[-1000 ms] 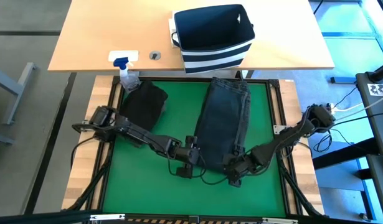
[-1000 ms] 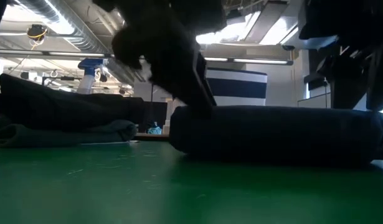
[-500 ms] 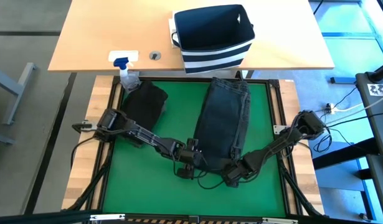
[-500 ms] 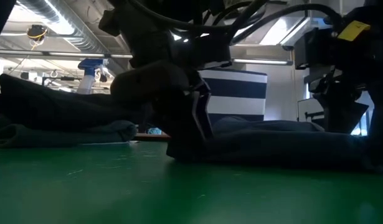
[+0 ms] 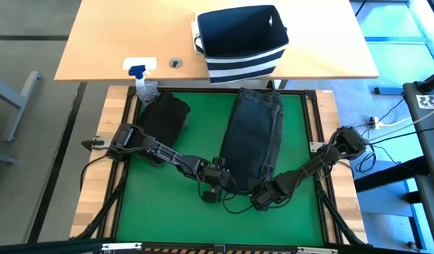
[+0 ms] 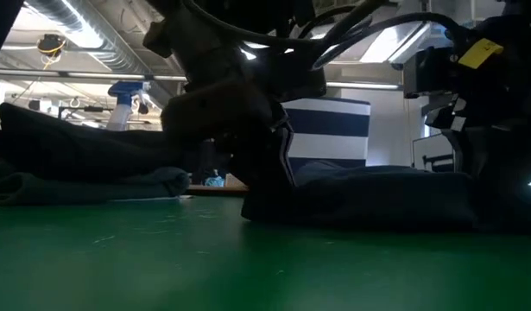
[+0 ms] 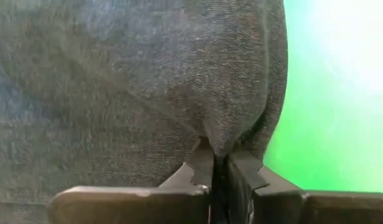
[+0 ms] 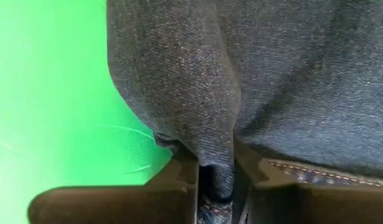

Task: Fold Laundry from Bin
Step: Fold the blue pants

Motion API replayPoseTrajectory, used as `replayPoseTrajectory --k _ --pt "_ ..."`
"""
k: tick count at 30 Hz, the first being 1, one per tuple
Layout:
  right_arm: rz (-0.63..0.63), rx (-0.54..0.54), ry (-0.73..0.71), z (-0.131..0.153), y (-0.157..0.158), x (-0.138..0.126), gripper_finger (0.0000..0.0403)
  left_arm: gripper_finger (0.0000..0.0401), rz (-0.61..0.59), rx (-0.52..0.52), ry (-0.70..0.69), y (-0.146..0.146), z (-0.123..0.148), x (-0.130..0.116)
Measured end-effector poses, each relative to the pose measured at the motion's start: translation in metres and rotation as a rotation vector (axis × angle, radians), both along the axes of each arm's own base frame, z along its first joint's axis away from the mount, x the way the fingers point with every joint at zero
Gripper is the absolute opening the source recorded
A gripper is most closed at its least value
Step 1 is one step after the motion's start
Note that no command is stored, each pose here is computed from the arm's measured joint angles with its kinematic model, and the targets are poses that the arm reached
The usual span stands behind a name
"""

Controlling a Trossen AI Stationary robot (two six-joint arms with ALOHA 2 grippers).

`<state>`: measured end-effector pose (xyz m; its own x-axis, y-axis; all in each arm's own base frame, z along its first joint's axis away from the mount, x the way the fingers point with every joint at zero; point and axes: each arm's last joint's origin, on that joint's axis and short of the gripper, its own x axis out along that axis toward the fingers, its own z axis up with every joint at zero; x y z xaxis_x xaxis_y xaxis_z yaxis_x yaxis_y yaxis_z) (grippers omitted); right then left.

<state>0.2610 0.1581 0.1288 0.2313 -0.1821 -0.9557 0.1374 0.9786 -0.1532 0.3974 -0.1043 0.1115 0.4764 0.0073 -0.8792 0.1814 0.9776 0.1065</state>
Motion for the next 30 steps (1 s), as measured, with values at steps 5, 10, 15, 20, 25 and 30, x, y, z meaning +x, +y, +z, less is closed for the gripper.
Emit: replayPoseTrajectory --k 5,10,15,20,25,30 --pt "0.043 0.06 -0.052 0.02 0.017 0.002 0.0045 0.001 0.049 -0.158 0.006 -0.01 0.025 -0.01" --pt "0.131 0.195 -0.121 0.052 0.048 0.0 0.0041 0.0008 0.064 -0.421 -0.008 -0.031 0.071 -0.025" --pt "0.235 0.238 -0.145 0.08 0.071 -0.005 0.004 0.0008 0.068 -0.581 -0.035 -0.048 0.107 -0.041" --pt "0.319 0.199 -0.144 0.127 0.064 -0.011 0.004 0.0012 0.112 -0.651 -0.168 -0.043 0.158 -0.059" --pt "0.346 0.179 -0.21 0.18 0.032 -0.012 0.004 0.0013 0.176 -0.708 -0.315 -0.016 0.202 -0.073" --pt "0.308 0.347 -0.244 0.217 -0.015 -0.014 0.004 0.0014 0.228 -0.731 -0.4 0.016 0.222 -0.076"
